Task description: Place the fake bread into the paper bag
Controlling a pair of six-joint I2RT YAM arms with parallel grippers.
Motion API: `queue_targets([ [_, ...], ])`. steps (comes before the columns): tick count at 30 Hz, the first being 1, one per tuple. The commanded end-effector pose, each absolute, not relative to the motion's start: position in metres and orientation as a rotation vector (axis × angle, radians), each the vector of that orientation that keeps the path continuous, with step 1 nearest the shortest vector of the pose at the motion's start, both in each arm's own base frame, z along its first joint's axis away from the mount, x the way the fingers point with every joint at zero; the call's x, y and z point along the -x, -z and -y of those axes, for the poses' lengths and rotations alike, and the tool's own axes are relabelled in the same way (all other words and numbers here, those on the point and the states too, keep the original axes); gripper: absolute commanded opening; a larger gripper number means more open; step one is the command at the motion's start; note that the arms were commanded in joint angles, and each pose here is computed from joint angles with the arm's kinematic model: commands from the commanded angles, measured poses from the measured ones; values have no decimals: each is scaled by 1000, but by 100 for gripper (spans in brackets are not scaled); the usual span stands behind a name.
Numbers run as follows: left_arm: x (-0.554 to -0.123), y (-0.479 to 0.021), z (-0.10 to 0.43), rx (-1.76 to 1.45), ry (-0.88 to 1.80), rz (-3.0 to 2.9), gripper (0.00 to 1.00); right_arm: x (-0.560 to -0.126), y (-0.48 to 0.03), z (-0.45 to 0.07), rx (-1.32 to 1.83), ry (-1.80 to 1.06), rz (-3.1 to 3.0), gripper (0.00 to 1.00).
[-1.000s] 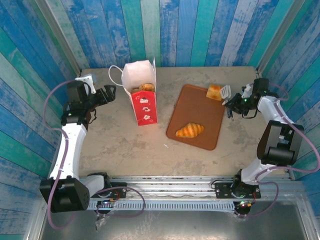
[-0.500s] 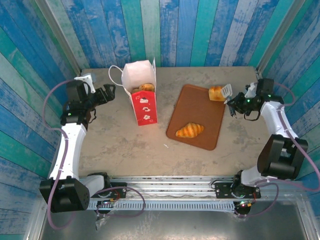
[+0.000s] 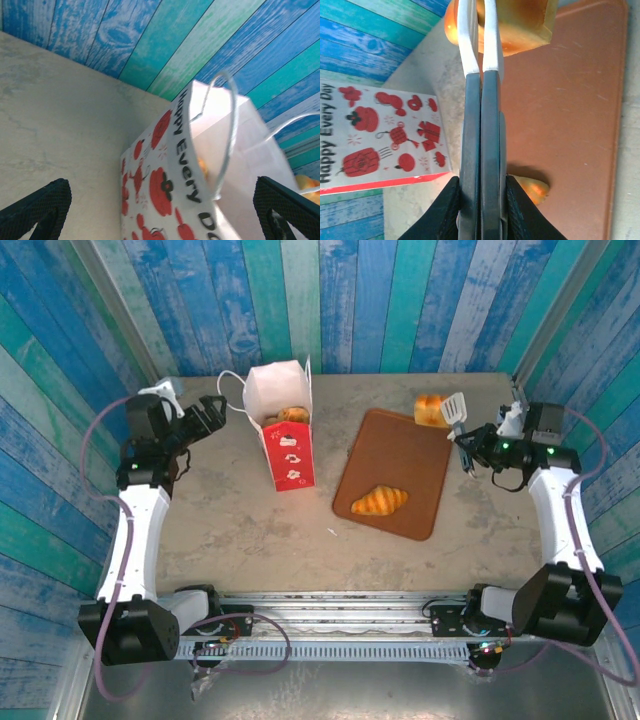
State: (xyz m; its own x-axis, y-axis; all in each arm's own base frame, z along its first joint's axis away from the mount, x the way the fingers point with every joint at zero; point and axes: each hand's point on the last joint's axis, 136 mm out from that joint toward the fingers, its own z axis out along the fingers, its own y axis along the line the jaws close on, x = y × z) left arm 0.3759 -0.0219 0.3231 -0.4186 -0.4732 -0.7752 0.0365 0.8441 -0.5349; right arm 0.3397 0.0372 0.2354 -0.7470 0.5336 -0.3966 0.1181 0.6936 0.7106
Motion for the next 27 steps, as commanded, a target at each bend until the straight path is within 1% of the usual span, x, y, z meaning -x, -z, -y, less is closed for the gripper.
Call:
queue_targets([
  [1, -385, -352, 31, 299, 705, -1860, 98, -336, -290, -54, -376, -974, -2180, 0],
  [4, -392, -359, 40, 270, 777, -1856, 100, -330, -319, -69, -300, -993, -2133, 0],
  [7, -398, -362, 45, 249, 825, -1860, 95, -324, -348, -85, -226, -1010, -2081, 1],
  [10, -401, -365, 49, 231, 845, -1860, 89, -317, -379, -99, -166, -1014, -2020, 1],
  [12, -410, -356, 50, 235, 859, -1883, 84, -314, -397, -110, -133, -1038, -1978, 1],
  [15, -413, -354, 49, 234, 861, -1885, 72, -308, -425, -131, -56, -1096, -1917, 1],
  [19, -417, -348, 44, 254, 821, -1888, 58, -304, -453, -161, 42, -1143, -1859, 1],
  [23, -418, -346, 42, 256, 806, -1890, 44, -301, -471, -193, 129, -1198, -1821, 1],
  [27, -418, -343, 40, 259, 788, -1897, 25, -298, -483, -227, 214, -1244, -1794, 0],
])
